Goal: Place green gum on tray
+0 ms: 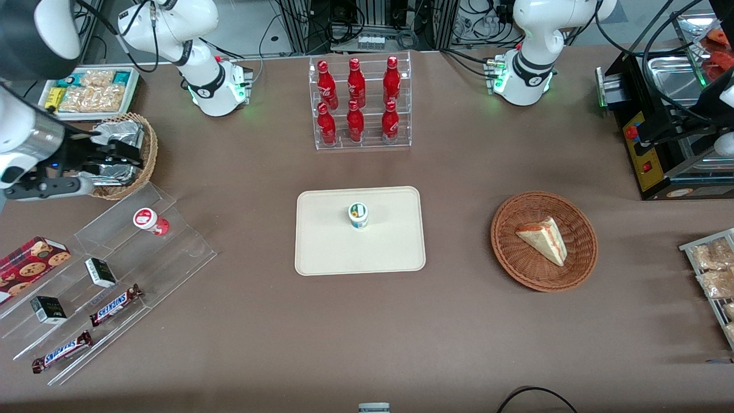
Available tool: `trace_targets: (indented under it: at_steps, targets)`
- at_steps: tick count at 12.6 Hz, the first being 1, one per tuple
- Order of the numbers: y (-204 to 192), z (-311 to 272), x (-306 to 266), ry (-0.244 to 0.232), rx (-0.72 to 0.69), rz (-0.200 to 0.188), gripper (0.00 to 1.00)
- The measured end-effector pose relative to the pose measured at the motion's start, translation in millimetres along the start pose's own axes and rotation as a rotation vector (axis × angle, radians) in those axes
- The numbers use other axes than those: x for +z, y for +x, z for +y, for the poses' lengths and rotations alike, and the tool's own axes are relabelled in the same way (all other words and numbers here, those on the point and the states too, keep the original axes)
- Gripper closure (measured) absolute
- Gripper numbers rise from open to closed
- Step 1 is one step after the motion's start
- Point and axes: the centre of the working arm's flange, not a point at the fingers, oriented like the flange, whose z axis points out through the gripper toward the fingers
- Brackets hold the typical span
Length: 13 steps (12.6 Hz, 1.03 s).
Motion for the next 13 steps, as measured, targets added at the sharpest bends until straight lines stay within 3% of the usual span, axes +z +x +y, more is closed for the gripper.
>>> trace_targets:
  at_steps: [6, 13]
  targets:
    - [0, 62, 0, 0.006, 0.018, 0.039, 0.00]
    - [25, 45, -4, -0.016, -0.013, 0.048, 0.00]
